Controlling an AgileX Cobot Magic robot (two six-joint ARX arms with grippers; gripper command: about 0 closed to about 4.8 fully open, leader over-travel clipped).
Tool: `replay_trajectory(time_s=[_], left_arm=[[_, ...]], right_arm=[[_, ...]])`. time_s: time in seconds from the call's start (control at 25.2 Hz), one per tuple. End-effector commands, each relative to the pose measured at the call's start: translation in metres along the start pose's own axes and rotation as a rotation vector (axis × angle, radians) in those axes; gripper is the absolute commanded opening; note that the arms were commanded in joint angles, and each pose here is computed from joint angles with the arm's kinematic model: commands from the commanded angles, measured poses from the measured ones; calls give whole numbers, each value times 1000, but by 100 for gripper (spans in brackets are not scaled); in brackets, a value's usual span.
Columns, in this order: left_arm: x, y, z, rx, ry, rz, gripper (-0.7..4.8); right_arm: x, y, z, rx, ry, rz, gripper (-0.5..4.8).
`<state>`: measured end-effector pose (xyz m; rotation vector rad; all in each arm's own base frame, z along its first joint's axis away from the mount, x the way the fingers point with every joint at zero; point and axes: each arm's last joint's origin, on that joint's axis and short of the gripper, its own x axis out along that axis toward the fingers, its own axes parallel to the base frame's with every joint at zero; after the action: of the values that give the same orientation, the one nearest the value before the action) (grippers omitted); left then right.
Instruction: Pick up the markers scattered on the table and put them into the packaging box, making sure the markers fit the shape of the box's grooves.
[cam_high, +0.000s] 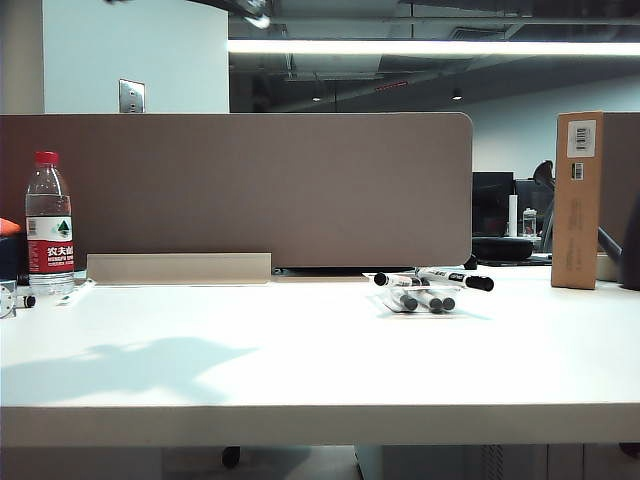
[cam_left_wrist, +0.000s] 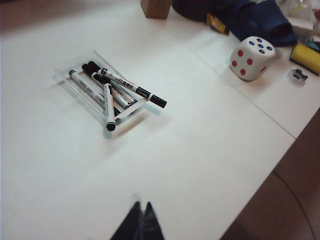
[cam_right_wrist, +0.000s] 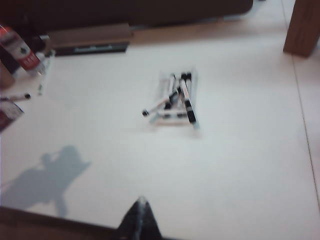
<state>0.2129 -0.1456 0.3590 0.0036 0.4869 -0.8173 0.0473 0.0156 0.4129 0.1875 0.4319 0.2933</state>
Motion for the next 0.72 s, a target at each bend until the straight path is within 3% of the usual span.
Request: replay_trajectory(time_s=[0.04, 0.2, 0.36, 0.44, 0.72], left_arm=[[-28, -27, -23, 54, -140, 14, -6], [-53, -53, -50, 137, -265, 7, -6], [-71, -72, -78, 140, -411, 5, -6], [-76, -74, -91, 132, -408, 52, -5], [-78, -76, -107, 169, -305, 32, -5]], right_arm=[[-2, -3, -21, 2, 12, 71, -1], [-11, -5, -34, -76, -45, 101, -1], [-26, -6, -45, -140, -118, 112, -1], [-35, -7, -51, -156, -146, 116, -1], [-58, -10, -67, -162, -208, 126, 0]])
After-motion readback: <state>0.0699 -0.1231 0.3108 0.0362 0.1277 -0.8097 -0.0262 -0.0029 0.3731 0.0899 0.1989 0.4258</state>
